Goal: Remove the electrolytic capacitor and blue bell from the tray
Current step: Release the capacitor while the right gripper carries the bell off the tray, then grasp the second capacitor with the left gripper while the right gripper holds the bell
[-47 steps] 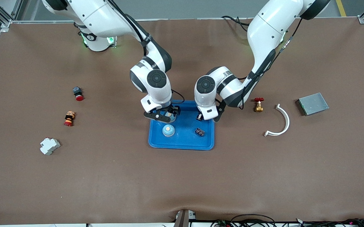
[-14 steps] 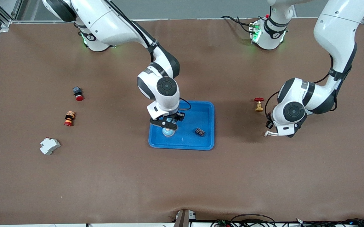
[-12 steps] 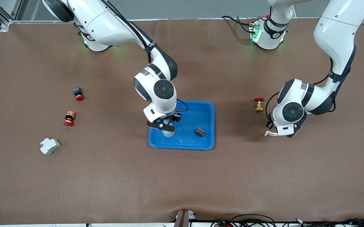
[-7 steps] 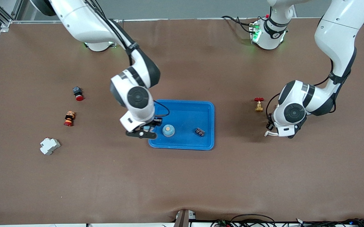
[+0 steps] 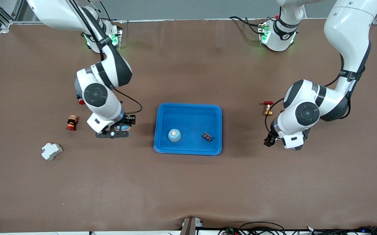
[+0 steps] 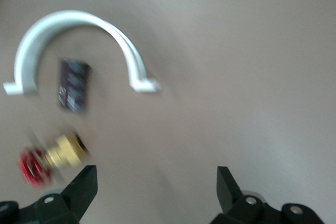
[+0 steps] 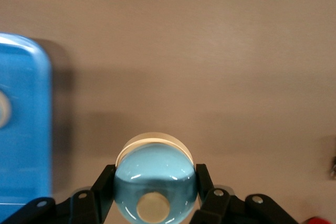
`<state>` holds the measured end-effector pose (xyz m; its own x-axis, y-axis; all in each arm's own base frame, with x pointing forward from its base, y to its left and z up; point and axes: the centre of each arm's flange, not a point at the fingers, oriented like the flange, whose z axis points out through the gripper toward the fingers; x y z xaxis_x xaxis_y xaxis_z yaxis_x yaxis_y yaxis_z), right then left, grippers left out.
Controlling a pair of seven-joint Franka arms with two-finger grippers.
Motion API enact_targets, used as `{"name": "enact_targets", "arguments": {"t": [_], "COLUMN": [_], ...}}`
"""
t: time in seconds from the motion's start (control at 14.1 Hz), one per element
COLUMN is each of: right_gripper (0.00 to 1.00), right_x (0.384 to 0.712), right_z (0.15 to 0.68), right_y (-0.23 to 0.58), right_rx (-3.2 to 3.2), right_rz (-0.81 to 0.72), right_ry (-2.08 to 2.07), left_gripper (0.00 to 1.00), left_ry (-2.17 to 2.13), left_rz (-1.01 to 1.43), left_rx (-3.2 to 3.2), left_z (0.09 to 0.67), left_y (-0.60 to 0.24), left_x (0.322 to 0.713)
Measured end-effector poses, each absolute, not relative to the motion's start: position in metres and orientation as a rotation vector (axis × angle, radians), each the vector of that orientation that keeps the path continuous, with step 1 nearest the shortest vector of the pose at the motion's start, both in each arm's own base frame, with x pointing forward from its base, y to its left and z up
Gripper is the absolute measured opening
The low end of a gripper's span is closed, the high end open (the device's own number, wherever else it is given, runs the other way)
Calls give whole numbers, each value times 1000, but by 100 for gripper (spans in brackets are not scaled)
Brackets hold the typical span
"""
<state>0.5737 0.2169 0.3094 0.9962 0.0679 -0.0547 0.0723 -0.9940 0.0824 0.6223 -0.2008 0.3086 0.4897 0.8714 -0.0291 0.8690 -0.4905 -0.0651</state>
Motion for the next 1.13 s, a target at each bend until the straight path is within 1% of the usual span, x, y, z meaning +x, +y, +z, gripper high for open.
{"name": "enact_targets", "arguments": {"t": [0.14,0.28,0.42,0.64,0.71,0.78,0.85,1.06,1.13], "right_gripper": [66,66,66,66,66,66,66,66,66], "right_x": [565,556,546,538,537,535,534,526,524], "right_z": [298,285,269,253,250,247,244,235,233], "right_y": [184,160,136,106,100,95,90,83,82], "right_rx": [3060,3067,3076,3080,3081,3083,3085,3091,3093], "right_rz": [-73,-53,-35,-41,-42,-35,-25,-13,-6], "right_ry": [153,188,224,252,256,263,267,263,262], "left_gripper": [100,100,100,100,94,93,89,87,83], "left_ry": [-1628,-1612,-1531,-1439,-1411,-1383,-1353,-1324,-1332], "left_rz": [58,74,84,14,-3,-18,-34,-55,-56], "left_rx": [-2685,-2715,-2773,-2854,-2866,-2866,-2863,-2866,-2864], "left_z": [332,328,304,250,231,216,204,194,194], "left_y": [-253,-300,-347,-393,-403,-411,-419,-437,-439], "left_x": [621,614,608,601,596,591,585,573,572]}}
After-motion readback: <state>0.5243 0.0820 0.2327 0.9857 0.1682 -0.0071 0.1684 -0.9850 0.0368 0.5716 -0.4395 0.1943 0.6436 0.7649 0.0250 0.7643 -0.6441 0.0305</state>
